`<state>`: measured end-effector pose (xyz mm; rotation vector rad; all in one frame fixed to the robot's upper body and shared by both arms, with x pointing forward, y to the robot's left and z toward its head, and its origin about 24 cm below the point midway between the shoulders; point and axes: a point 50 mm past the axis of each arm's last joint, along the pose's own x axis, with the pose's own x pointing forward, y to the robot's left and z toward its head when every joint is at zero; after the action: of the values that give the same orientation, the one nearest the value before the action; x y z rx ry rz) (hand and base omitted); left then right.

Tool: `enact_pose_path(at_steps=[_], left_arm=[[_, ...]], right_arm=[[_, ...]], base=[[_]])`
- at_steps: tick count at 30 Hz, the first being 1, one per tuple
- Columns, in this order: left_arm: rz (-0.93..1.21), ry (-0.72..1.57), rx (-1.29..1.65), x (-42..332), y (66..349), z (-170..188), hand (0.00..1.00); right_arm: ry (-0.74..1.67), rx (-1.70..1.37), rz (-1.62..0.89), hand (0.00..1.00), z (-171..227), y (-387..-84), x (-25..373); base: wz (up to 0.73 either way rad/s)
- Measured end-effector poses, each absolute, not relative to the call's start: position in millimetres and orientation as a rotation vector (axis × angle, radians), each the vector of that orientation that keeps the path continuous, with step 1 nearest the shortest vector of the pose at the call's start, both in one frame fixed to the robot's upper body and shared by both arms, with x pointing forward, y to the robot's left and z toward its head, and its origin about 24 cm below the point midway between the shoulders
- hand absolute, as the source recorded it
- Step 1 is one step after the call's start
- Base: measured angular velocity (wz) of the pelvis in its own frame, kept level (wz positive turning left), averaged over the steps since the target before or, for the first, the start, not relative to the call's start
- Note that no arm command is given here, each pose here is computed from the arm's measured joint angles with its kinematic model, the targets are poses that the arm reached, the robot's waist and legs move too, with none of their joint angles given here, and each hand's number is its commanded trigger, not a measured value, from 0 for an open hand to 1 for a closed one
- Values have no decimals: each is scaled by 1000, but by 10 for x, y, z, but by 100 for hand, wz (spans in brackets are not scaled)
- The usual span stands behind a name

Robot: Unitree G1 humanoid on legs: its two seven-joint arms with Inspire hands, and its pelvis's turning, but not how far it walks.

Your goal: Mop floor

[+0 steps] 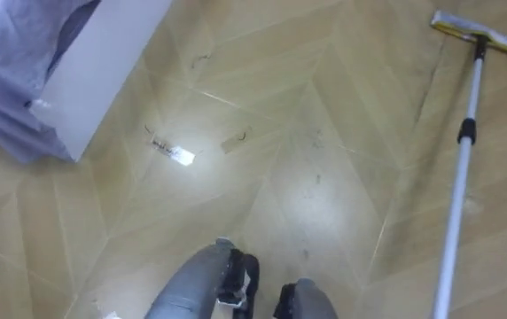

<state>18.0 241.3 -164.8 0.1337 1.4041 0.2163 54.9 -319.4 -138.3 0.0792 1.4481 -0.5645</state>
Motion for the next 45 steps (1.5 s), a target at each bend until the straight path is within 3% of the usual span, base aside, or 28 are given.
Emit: enact_pose_path(at_steps=[4,10,13,17,22,25,28,37,41,45], left_arm=[[207,1402,106,187,2345,-1665,0],[215,1405,121,222,2323,-1669,0],[234,1434,118,178,2350,-1671,0],[280,1394,161,261,2541,-1602,0],[289,1390,203,193,2638,-1546,0],[275,1473,195,-57,2614,-1551,0],[240,1486,173,-80,2596,-1559,0],[197,1351,122,408,2407,-1618,0],[184,1353,86,413,2279,-1651,0],[187,1372,101,378,2275,-1660,0]], right_arm=[[1544,27,-572,100,-1484,-3032,269],[1551,10,-584,100,-1515,-2916,411],[1491,-16,-588,100,-1392,-3030,843],[1191,-51,-540,100,-951,-3192,1880],[1049,-55,-538,100,-666,-3376,2184],[1111,-35,-492,100,-814,-3345,1982],[1201,-17,-490,100,-1035,-3344,1555],[1520,2,-532,100,-1439,-3124,349],[1531,42,-530,100,-1530,-2897,392],[1519,34,-559,100,-1516,-2889,517]], base=[[-4],[-5],[-35],[-7],[5],[8],[2],[22],[-14],[3]])
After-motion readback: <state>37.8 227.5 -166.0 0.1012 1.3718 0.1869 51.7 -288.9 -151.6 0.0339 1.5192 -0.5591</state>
